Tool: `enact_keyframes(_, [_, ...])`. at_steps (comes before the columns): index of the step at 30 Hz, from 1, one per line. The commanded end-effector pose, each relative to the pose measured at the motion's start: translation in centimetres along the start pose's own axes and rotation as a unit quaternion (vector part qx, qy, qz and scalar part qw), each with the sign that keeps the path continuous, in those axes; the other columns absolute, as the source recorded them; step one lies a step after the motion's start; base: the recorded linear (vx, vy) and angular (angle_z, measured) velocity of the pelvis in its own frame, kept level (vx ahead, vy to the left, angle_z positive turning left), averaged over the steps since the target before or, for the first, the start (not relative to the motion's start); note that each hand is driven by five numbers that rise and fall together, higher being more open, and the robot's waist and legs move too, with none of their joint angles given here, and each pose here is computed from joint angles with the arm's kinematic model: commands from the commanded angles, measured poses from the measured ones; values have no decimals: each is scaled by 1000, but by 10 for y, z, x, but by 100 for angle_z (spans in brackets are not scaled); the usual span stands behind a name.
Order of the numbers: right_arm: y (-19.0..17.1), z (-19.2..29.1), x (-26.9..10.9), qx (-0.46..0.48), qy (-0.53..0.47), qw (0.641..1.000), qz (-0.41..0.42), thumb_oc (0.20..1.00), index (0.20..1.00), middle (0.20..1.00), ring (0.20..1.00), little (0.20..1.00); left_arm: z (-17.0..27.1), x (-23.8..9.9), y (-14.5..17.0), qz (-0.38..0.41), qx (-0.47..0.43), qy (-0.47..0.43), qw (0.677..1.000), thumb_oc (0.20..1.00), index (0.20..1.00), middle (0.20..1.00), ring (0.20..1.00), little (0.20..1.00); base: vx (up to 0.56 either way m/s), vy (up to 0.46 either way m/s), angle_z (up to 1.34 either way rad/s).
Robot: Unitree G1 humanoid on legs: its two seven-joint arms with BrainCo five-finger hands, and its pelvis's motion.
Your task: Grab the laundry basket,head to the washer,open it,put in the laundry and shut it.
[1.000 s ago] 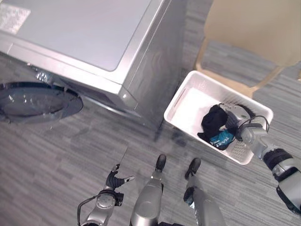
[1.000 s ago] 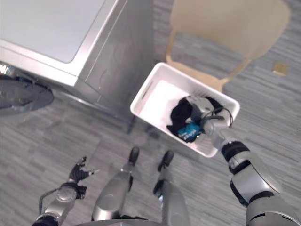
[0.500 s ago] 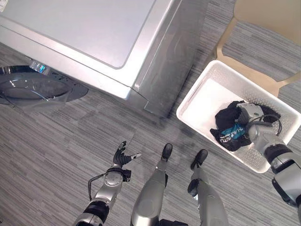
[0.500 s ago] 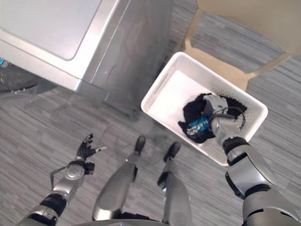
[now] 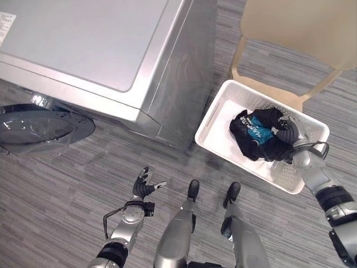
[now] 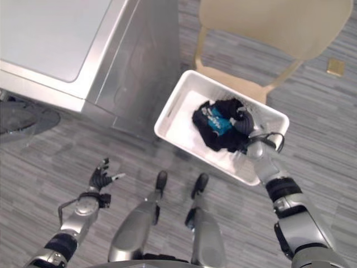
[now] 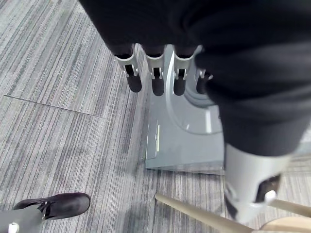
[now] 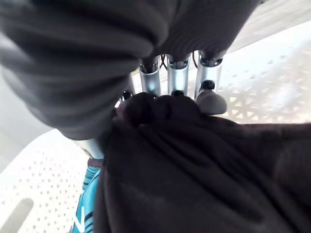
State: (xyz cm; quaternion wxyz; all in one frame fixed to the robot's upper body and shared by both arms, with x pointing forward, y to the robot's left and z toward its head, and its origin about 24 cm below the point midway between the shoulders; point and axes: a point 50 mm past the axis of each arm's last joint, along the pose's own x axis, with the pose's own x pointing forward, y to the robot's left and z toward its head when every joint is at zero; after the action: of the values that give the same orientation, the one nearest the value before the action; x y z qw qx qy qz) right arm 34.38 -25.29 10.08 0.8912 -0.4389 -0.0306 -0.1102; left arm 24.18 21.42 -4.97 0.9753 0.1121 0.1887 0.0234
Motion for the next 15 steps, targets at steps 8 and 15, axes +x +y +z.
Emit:
enact_keyframes(8, [16,28,-40,373,-53,926,-18,200,200,200,200,200,-34,-28,13,17,-20,52,998,1000,1000,1000,1000,1000,55,19,-10])
enact_keyframes(15, [24,44,-72,523,-87,847,35,200,200,200,200,200,-55,-50,22,27,-38,87,995,1000,1000,1000,1000,1000,78,73,-17])
